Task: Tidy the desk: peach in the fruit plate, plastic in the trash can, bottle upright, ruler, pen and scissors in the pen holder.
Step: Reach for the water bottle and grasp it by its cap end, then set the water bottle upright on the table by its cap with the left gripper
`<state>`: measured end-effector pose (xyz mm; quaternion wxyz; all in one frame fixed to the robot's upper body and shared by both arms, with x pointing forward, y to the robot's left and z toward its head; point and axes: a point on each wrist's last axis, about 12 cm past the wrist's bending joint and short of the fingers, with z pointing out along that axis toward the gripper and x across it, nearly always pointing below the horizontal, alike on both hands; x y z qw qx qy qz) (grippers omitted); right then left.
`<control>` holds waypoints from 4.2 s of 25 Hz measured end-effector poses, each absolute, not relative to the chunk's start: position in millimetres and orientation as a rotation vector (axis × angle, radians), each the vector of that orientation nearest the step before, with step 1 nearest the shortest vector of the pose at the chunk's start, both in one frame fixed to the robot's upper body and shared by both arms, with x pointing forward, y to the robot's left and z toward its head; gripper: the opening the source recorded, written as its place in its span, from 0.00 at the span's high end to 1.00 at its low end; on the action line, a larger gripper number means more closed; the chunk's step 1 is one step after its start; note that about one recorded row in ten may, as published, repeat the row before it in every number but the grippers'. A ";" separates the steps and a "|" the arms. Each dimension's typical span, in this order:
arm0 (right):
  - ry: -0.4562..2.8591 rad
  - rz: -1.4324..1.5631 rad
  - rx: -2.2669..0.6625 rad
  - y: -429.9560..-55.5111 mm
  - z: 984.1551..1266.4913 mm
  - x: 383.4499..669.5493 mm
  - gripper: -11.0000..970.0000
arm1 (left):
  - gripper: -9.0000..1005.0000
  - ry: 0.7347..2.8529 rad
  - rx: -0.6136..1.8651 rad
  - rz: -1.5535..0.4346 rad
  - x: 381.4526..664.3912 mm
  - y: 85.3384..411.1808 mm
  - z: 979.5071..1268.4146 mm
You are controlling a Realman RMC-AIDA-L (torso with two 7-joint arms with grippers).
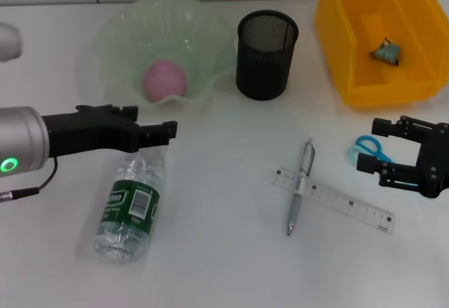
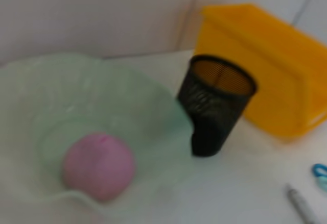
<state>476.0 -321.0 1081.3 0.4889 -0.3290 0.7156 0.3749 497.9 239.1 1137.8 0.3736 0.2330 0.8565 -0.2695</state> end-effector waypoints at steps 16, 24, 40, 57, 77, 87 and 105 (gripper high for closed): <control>1.762 0.911 -0.768 -320.4 1074.5 476.0 0.21 | 0.21 2.486 0.524 -0.423 542.9 206.2 1123.1; 1.759 0.918 -0.768 -318.7 1074.3 477.8 0.21 | 0.22 2.503 0.523 -0.410 551.1 205.5 1115.6; 1.770 0.910 -0.754 -319.0 1072.0 478.7 0.21 | 0.23 2.534 0.543 -0.374 559.2 204.5 1102.9; 1.790 0.918 -0.741 -318.2 1069.0 478.8 0.22 | 0.49 2.510 0.693 -0.316 558.1 198.0 1109.1; 1.797 0.916 -0.729 -318.9 1067.4 478.7 0.22 | 0.55 2.106 0.989 -0.506 535.0 209.2 1153.5; 1.795 0.917 -0.724 -319.4 1067.9 478.6 0.22 | 0.55 1.965 0.959 -0.634 533.9 236.7 1156.5; 1.786 0.925 -0.726 -317.8 1071.6 482.2 0.22 | 0.55 1.860 0.935 -0.700 529.7 264.4 1149.1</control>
